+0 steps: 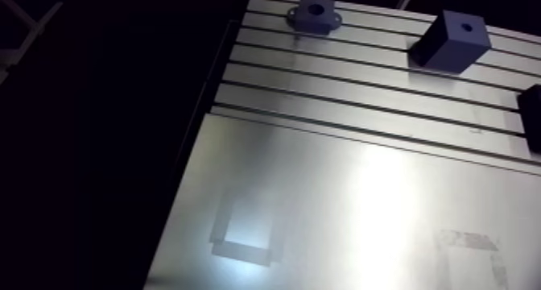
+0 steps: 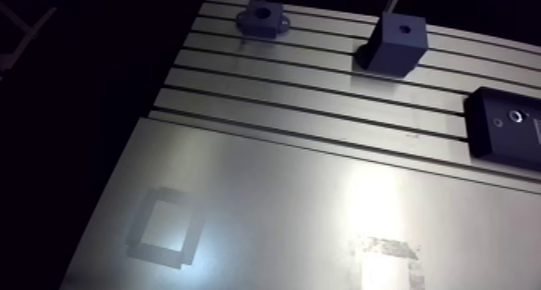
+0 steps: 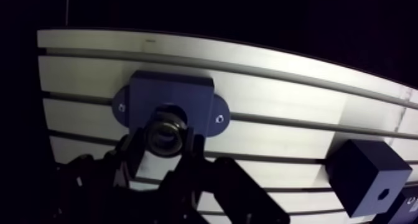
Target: Pick up the bearing and press it into the housing until flush.
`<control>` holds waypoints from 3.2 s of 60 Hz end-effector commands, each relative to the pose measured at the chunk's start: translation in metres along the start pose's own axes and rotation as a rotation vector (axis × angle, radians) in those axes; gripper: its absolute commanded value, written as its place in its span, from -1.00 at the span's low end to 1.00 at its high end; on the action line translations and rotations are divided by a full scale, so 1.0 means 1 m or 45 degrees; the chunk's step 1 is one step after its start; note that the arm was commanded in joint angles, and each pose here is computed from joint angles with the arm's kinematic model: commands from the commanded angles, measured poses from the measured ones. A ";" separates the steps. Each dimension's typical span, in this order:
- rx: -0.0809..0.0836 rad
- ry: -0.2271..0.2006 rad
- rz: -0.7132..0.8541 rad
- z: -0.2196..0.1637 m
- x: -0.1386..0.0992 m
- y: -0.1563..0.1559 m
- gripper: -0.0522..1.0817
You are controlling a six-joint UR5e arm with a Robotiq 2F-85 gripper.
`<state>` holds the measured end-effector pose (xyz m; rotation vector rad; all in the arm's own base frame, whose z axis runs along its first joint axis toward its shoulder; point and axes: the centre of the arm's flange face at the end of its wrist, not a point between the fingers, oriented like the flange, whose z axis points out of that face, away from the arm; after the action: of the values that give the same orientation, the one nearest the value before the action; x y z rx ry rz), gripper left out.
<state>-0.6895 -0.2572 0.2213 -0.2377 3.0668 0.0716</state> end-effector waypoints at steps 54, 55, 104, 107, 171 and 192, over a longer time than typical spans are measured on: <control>0.000 -0.038 -0.003 0.023 0.002 -0.002 0.18; 0.000 -0.038 -0.003 0.023 0.002 -0.002 0.18; 0.003 -0.038 -0.010 0.030 0.003 -0.005 0.18; 0.001 -0.039 -0.012 0.031 0.003 -0.006 0.18; -0.007 -0.045 -0.013 0.033 0.002 -0.005 0.18; -0.007 -0.047 -0.015 0.034 0.002 -0.006 0.18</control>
<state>-0.6887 -0.2610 0.1880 -0.2502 3.0305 0.0827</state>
